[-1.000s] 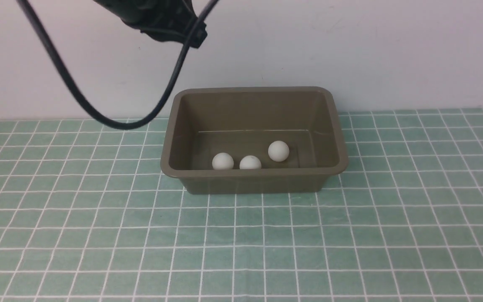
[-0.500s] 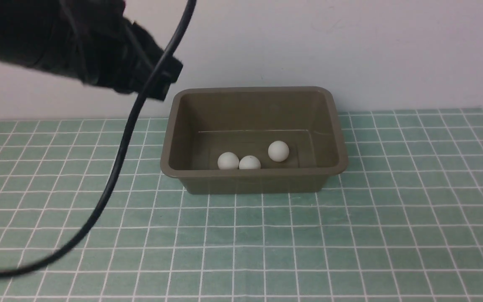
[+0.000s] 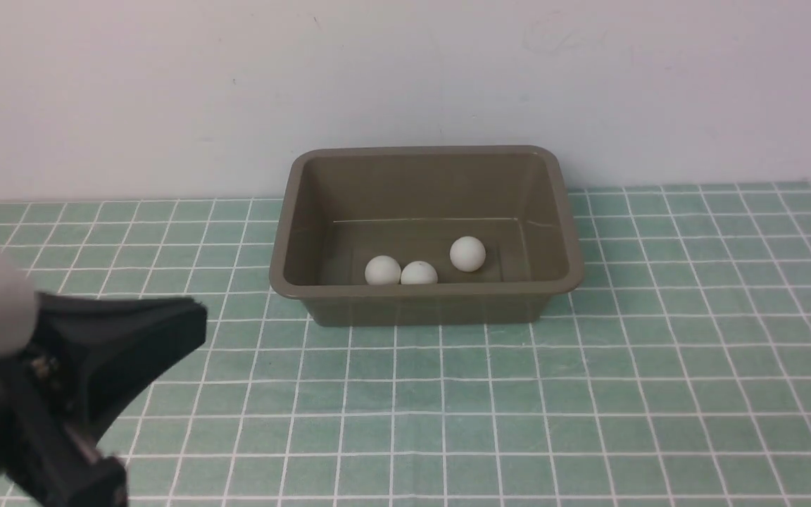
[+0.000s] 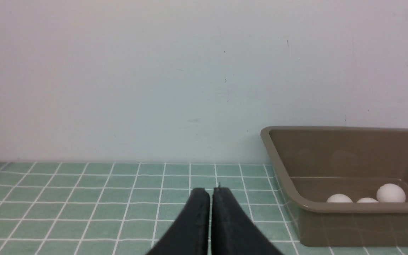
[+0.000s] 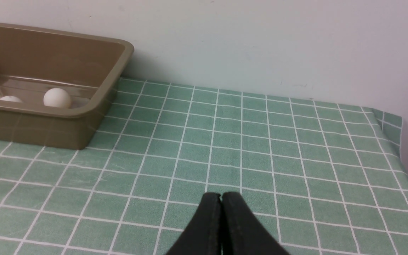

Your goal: Put the table tennis balls in the box on the green coffee tablecloth.

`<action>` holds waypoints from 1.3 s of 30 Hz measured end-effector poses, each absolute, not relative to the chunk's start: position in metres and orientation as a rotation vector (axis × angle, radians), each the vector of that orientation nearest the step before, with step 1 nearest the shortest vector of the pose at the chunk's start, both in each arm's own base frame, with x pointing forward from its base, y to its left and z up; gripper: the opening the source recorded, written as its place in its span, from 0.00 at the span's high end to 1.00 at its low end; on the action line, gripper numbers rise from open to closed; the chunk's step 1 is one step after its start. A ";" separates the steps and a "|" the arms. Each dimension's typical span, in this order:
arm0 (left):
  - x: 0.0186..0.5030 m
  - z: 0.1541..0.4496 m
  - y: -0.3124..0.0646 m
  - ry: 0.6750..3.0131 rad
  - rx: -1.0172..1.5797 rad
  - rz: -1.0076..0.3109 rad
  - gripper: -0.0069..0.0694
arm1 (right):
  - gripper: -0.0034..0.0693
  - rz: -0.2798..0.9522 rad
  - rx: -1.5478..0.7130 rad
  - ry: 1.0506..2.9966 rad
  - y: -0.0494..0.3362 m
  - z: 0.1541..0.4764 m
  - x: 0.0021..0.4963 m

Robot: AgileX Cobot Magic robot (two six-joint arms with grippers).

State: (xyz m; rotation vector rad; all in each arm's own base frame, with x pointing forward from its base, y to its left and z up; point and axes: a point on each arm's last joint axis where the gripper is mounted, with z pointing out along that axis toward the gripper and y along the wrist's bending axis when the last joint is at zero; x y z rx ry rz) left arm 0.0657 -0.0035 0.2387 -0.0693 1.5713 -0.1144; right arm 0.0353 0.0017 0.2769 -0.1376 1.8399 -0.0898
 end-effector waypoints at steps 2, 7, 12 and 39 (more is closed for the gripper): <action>0.058 0.229 -0.003 1.524 -0.070 -0.113 0.92 | 0.98 -0.090 -0.138 1.840 0.002 0.277 0.035; 0.055 0.211 -0.004 1.529 -0.071 -0.117 0.92 | 0.98 -0.090 -0.138 1.842 0.002 0.277 0.035; 0.056 0.201 -0.004 1.556 -0.086 -0.140 0.92 | 0.98 -0.092 -0.138 1.842 0.002 0.277 0.035; 0.057 0.195 -0.001 1.604 -0.143 -0.121 0.92 | 0.98 -0.092 -0.138 1.842 0.002 0.277 0.035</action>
